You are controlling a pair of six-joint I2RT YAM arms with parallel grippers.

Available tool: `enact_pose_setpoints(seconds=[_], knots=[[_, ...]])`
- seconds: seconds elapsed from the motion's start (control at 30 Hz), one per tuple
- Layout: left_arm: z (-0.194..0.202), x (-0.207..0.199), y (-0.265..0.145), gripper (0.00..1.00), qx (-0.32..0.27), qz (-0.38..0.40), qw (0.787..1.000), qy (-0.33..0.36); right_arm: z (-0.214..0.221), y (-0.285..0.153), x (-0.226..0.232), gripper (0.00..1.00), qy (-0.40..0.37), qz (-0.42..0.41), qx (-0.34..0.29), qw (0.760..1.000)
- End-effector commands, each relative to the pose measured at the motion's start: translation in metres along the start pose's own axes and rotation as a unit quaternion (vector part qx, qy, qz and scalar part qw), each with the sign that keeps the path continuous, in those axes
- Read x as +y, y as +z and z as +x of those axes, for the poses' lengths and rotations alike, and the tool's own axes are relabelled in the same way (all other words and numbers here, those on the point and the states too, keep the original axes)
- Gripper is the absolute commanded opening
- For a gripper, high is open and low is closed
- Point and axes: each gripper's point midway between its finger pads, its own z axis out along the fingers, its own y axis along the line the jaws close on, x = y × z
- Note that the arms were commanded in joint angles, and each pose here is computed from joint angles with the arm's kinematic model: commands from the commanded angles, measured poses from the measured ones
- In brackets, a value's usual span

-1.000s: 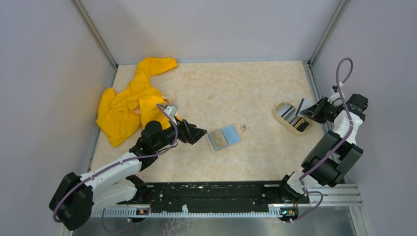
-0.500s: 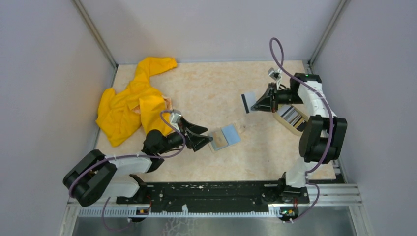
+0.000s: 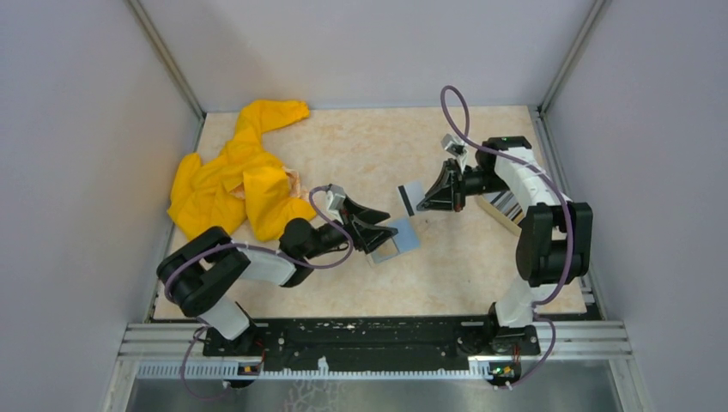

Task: Put the credit cards into the card holder
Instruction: Pick up the credit card from the storage box.

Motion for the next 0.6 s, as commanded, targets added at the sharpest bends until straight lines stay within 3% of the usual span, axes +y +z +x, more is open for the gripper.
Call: enact_pose_setpoints(seconds=[0.0, 0.4, 0.5, 0.57], knots=[[-0.035, -0.016, 0.026, 0.68, -0.057, 0.045, 0.997, 0.039, -0.015, 0.007, 0.016, 0.00, -0.053, -0.013, -0.015, 0.998], [-0.029, -0.021, 0.049, 0.40, -0.028, 0.075, 0.996, 0.030, -0.011, 0.012, 0.020, 0.00, -0.052, -0.023, -0.008, 0.998], [-0.029, -0.022, 0.050, 0.26, -0.032, 0.082, 0.996, 0.031, -0.009, 0.014, 0.020, 0.00, -0.051, -0.026, -0.004, 0.998], [-0.027, -0.022, 0.049, 0.09, -0.033, 0.086, 0.995, 0.031, -0.008, 0.015, 0.020, 0.00, -0.051, -0.027, -0.001, 0.998]])
